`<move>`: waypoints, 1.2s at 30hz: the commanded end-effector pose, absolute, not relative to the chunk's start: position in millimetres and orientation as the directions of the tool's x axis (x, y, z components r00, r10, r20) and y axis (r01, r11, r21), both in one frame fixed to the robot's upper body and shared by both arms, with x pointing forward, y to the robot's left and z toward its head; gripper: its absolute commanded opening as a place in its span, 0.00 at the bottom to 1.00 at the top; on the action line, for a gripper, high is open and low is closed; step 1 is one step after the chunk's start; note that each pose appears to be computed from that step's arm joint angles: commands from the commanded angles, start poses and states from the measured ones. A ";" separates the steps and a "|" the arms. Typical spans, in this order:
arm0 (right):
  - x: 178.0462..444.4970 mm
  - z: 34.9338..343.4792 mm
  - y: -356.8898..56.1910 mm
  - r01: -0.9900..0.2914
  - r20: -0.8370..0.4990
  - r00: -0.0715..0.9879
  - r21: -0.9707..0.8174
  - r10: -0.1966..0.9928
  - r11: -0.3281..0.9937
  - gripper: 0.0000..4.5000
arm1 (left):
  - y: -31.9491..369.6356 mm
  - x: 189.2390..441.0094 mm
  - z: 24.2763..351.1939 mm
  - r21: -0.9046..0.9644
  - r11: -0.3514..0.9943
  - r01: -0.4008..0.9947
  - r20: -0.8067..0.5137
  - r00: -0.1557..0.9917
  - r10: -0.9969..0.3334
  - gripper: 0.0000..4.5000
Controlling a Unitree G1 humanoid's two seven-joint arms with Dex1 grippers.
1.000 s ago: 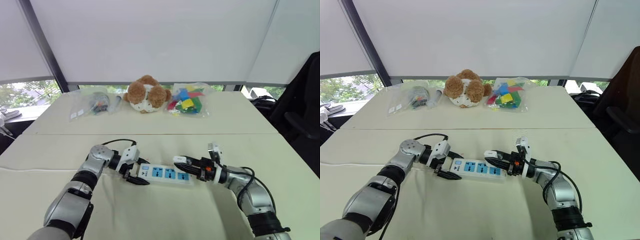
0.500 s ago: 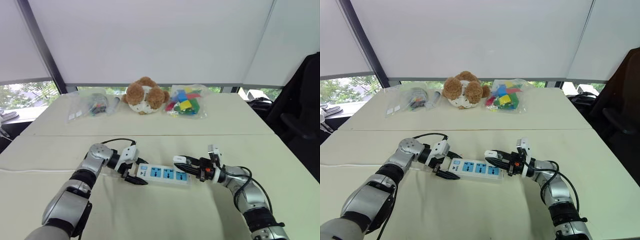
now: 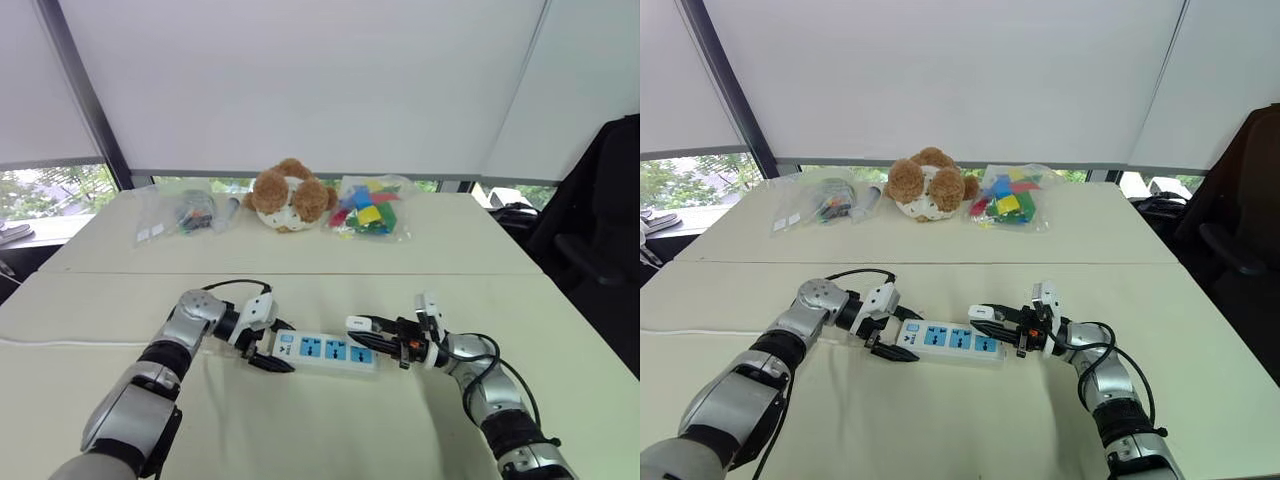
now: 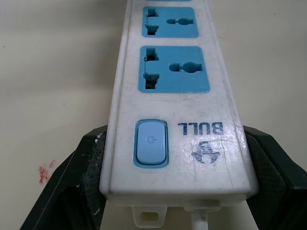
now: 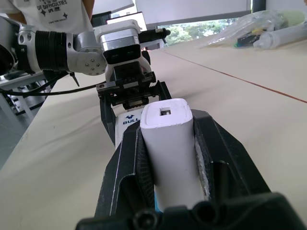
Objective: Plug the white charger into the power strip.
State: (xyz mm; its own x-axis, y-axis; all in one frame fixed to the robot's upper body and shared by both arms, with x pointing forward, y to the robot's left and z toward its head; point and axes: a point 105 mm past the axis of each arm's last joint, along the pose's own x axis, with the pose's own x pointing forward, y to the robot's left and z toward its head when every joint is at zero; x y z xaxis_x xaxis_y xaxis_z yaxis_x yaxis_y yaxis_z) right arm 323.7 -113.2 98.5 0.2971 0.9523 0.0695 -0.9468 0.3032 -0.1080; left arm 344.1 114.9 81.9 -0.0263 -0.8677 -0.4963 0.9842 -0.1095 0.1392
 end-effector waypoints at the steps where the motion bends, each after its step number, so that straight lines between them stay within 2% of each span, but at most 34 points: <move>1: 310.1 36.4 -141.8 -0.928 -0.149 0.341 0.106 0.928 0.357 0.17 | 132.9 327.3 65.6 0.073 -0.203 0.976 -0.597 -0.121 -0.793 0.68; 5: 302.8 40.1 -137.4 -0.950 -0.158 0.272 0.114 0.949 0.291 0.17 | 133.1 327.2 63.4 0.067 -0.204 0.977 -0.601 -0.124 -0.789 0.68; 12: 304.5 34.4 -147.1 -0.959 -0.235 0.253 0.069 0.939 0.276 0.17 | 132.5 327.8 64.7 0.075 -0.212 0.975 -0.603 -0.125 -0.788 0.68; 24: 312.2 29.8 -144.9 -0.927 -0.171 0.329 0.127 0.929 0.352 0.17 | 131.0 327.1 65.0 0.083 -0.217 0.973 -0.598 -0.126 -0.792 0.68; 30: 298.5 1.0 -149.1 -0.918 -0.243 0.334 0.134 0.911 0.372 0.17 | 129.5 324.9 64.4 0.085 -0.219 0.972 -0.587 -0.129 -0.799 0.68; 36: 284.8 -23.9 -153.2 -0.928 -0.343 0.291 0.125 0.893 0.350 0.17 | 129.3 324.3 66.0 0.091 -0.223 0.971 -0.587 -0.129 -0.800 0.68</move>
State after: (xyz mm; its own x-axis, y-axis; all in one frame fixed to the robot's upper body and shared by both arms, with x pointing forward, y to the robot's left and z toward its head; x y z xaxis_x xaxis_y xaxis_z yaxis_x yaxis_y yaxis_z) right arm 319.0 -113.9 74.9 0.2522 0.9676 0.0150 -0.9575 0.2517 -0.1405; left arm 337.5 117.7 70.1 -0.0309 -0.8659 -0.4993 0.9878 -0.1028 0.1173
